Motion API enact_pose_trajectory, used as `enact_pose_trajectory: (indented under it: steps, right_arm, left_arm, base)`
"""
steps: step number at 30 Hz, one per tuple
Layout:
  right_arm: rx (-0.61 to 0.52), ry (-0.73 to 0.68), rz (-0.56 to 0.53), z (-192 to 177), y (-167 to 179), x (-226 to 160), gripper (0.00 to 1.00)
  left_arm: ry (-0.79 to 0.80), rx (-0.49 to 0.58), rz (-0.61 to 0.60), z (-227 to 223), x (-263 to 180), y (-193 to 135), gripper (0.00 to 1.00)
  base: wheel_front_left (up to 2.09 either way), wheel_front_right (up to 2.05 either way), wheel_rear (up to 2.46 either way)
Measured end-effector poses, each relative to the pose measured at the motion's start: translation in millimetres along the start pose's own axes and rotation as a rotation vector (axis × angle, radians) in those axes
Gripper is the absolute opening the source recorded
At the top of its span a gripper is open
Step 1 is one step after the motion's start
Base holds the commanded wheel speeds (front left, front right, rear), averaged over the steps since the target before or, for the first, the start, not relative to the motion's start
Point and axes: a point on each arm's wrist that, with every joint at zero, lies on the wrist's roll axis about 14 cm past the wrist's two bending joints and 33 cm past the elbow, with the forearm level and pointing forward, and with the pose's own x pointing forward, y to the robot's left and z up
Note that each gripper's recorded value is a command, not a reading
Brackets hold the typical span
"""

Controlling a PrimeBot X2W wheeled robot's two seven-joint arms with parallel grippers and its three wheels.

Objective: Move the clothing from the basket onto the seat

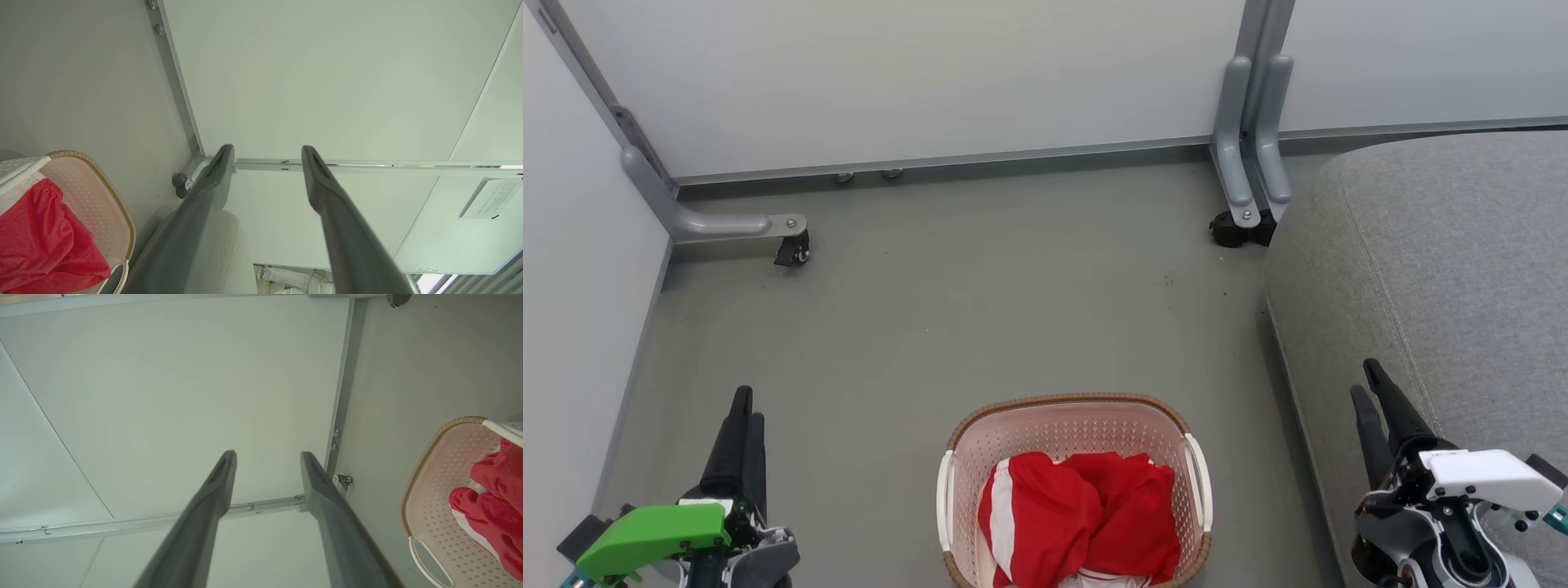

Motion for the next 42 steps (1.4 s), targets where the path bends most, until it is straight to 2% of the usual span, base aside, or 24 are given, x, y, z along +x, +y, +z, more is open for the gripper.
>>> enact_pose_trajectory:
  steps: [11, 23, 42]
  right_arm:
    - [-0.051, -0.013, -0.004, -4, -1, 0, 1.0]
    - [-0.311, -0.009, 0.055, -12, 20, 6, 1.0]
    - [-0.724, -0.01, 0.125, -24, 37, 7, 1.0]
  left_arm:
    - [-0.01, 0.027, -0.015, -6, 1, -5, 1.0]
    - [-0.031, 0.262, -0.089, -6, 4, -31, 1.0]
    - [-0.045, 0.627, -0.148, -10, 5, -47, 1.0]
  base:
    - [0.0, 0.0, 0.0]
    - [0.0, 0.0, 0.0]
    - [0.0, 0.0, 0.0]
